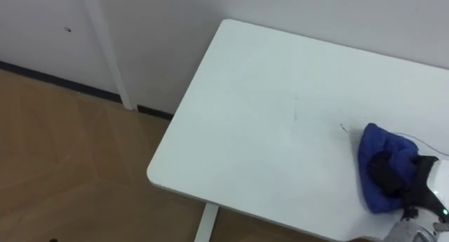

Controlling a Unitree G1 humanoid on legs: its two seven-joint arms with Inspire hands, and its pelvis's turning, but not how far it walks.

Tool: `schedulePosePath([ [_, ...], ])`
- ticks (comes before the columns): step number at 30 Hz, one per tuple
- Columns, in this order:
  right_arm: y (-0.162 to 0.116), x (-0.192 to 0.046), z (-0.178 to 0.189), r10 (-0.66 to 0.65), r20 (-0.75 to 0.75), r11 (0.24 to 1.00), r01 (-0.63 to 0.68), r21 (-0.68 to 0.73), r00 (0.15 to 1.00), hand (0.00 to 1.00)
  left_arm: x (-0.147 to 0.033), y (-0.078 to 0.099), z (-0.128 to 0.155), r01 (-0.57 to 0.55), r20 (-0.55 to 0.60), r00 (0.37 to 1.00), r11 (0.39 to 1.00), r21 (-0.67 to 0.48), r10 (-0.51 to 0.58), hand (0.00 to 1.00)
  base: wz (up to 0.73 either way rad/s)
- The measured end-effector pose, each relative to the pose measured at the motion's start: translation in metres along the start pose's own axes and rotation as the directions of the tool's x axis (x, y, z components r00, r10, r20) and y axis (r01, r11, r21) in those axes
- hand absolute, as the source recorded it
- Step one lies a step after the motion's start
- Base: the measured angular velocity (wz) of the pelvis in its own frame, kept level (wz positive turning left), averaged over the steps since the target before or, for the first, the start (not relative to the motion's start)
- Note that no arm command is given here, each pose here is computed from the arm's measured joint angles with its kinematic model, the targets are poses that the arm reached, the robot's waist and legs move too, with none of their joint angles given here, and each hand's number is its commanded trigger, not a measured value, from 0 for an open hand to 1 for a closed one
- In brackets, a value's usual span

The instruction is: Wipe table

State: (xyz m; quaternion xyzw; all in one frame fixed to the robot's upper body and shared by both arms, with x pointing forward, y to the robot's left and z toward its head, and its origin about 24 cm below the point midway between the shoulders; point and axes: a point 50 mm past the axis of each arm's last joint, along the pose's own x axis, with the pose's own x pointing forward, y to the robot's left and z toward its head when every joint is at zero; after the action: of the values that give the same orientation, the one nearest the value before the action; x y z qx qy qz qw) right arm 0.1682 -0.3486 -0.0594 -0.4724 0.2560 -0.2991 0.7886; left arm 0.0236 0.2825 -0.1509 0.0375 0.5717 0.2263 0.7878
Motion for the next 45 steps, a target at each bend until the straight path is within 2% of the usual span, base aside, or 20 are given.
schedulePosePath([
  [4,0.000,0.008,0.021,0.011,0.043,1.000,-0.010,-0.015,0.999,1.00,-0.001,-0.003,-0.005,0.003,-0.012,1.000,1.000,0.011,-0.003,0.00,-0.16],
  [7,-0.002,0.018,0.055,0.023,0.129,0.997,-0.014,-0.071,0.991,1.00,-0.001,-0.013,-0.004,0.034,-0.013,0.999,0.999,0.030,-0.034,0.00,-0.35],
  [8,0.001,0.017,0.080,0.046,0.208,0.995,-0.027,-0.093,0.977,1.00,-0.001,-0.016,-0.002,0.044,-0.013,0.999,0.998,0.044,-0.044,0.00,-0.34],
  [9,0.007,0.014,0.114,0.078,0.327,0.990,-0.036,-0.133,0.942,1.00,0.001,-0.019,-0.001,0.052,-0.022,0.998,0.997,0.057,-0.051,0.00,-0.26],
  [10,0.010,0.011,0.133,0.096,0.391,0.988,-0.039,-0.151,0.916,1.00,0.001,-0.020,-0.001,0.056,-0.030,0.998,0.996,0.067,-0.054,0.00,-0.11],
  [11,0.014,0.004,0.168,0.132,0.505,0.982,-0.042,-0.186,0.853,1.00,0.002,-0.022,0.003,0.065,-0.036,0.997,0.994,0.090,-0.062,0.00,0.00],
  [13,0.016,-0.004,0.205,0.163,0.620,0.977,-0.037,-0.211,0.768,1.00,0.004,-0.025,0.012,0.074,-0.016,0.997,0.992,0.105,-0.073,0.00,0.13],
  [14,0.015,-0.007,0.221,0.175,0.659,0.976,-0.041,-0.213,0.731,1.00,0.004,-0.026,0.013,0.076,-0.010,0.997,0.991,0.109,-0.075,0.00,0.31],
  [16,0.014,-0.008,0.228,0.182,0.673,0.976,-0.048,-0.213,0.717,1.00,0.004,-0.025,0.013,0.074,-0.013,0.997,0.991,0.110,-0.073,0.00,0.58],
  [18,0.017,-0.006,0.224,0.198,0.655,0.971,-0.055,-0.232,0.729,1.00,0.002,-0.021,0.004,0.065,-0.035,0.998,0.991,0.114,-0.061,0.00,0.58],
  [20,0.028,-0.001,0.199,0.258,0.580,0.952,-0.101,-0.288,0.772,1.00,0.000,-0.016,-0.009,0.059,-0.073,0.996,0.990,0.132,-0.050,0.00,0.38],
  [21,0.029,0.000,0.183,0.251,0.541,0.962,-0.143,-0.234,0.803,1.00,-0.001,-0.015,-0.012,0.058,-0.083,0.995,0.989,0.136,-0.047,0.00,0.23],
  [28,0.032,-0.004,0.108,0.212,0.383,0.977,-0.200,-0.070,0.899,1.00,-0.002,-0.006,-0.016,0.021,-0.085,0.996,0.991,0.129,-0.010,0.00,0.11],
  [33,0.025,-0.008,0.040,0.139,0.123,0.986,-0.149,0.078,0.983,1.00,-0.002,0.001,-0.010,-0.032,-0.049,0.998,0.997,0.068,0.035,0.00,-0.03],
  [38,0.006,-0.015,-0.016,0.058,-0.088,0.992,-0.047,0.120,0.994,1.00,-0.002,0.006,-0.001,-0.058,0.006,0.998,0.998,0.032,0.058,0.00,-0.06],
  [41,-0.002,-0.014,-0.029,0.032,-0.144,0.993,-0.015,0.118,0.989,1.00,-0.001,0.004,0.006,-0.050,0.033,0.998,0.998,0.029,0.049,0.00,-0.07],
  [43,-0.003,-0.009,-0.023,0.023,-0.149,0.994,-0.006,0.113,0.989,1.00,-0.001,0.000,0.006,-0.036,0.033,0.999,0.999,0.036,0.035,0.00,-0.18],
  [45,-0.001,0.005,0.005,0.018,-0.115,0.994,-0.005,0.113,0.993,1.00,-0.001,-0.010,0.004,0.002,0.023,1.000,0.999,0.053,-0.004,0.00,-0.61],
])
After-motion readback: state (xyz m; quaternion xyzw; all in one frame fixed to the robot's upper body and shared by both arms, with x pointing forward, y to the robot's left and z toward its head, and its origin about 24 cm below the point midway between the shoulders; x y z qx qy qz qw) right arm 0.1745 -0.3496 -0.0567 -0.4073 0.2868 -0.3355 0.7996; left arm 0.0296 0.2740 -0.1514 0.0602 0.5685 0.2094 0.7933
